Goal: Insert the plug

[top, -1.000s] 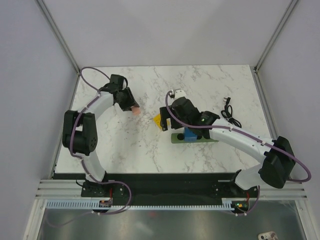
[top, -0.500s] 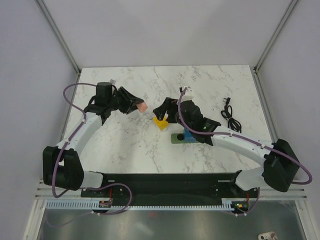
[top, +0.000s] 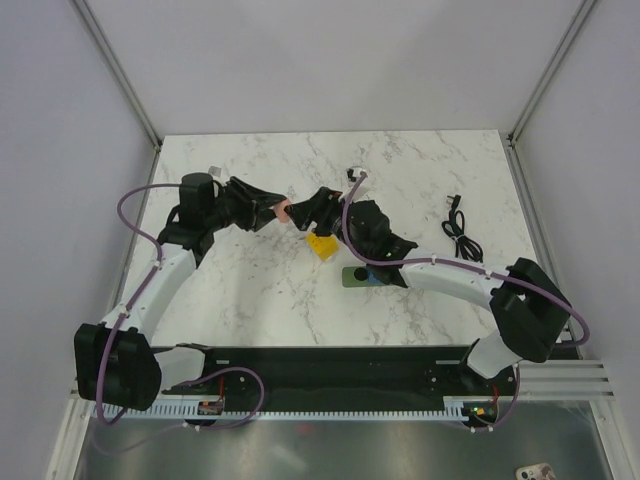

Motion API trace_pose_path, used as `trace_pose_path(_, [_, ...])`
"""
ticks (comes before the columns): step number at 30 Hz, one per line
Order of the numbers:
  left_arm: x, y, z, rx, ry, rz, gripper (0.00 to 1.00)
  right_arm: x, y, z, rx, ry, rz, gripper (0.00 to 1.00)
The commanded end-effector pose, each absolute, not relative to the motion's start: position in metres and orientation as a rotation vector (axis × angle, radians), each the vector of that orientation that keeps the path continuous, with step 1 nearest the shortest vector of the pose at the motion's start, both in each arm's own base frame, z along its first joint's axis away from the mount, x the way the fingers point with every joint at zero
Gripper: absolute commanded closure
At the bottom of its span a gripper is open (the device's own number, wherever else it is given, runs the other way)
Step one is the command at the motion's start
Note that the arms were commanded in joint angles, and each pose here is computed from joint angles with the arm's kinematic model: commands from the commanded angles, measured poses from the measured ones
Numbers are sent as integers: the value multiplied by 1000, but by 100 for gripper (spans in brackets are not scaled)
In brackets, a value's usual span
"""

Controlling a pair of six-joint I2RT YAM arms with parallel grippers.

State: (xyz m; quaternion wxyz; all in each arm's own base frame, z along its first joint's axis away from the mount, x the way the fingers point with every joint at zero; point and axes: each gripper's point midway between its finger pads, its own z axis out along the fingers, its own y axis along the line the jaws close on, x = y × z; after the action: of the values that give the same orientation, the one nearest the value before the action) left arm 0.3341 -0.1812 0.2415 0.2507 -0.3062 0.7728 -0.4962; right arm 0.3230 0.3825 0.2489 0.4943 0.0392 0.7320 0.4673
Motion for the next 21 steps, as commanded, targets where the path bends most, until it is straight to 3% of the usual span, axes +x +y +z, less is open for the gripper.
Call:
trace_pose_path(1, [328, -189, 263, -816, 2059, -1453, 98, 320, 403, 281, 61, 1665, 1254, 27])
trace_pose_path(11, [330, -188, 261, -833, 2051, -1451, 98, 321, 409, 271, 51, 1676, 1219, 32])
trace_pose_path(16, [333, -187, 268, -731, 2027, -1413, 98, 325, 413, 271, 43, 1679, 1199, 55])
trace_pose_path(17, [333, -188, 272, -707, 2020, -1407, 93, 327, 414, 269, 45, 1682, 1192, 60])
trace_pose_path(18, [332, -188, 273, -695, 2018, -1405, 85, 328, 415, 269, 52, 1684, 1190, 73])
trace_pose_path(19, [331, -187, 273, -683, 2019, -1402, 67, 328, 415, 268, 56, 1683, 1189, 80])
trace_pose_path(21, [329, -188, 270, -677, 2026, -1403, 47, 330, 415, 264, 63, 1686, 1180, 100])
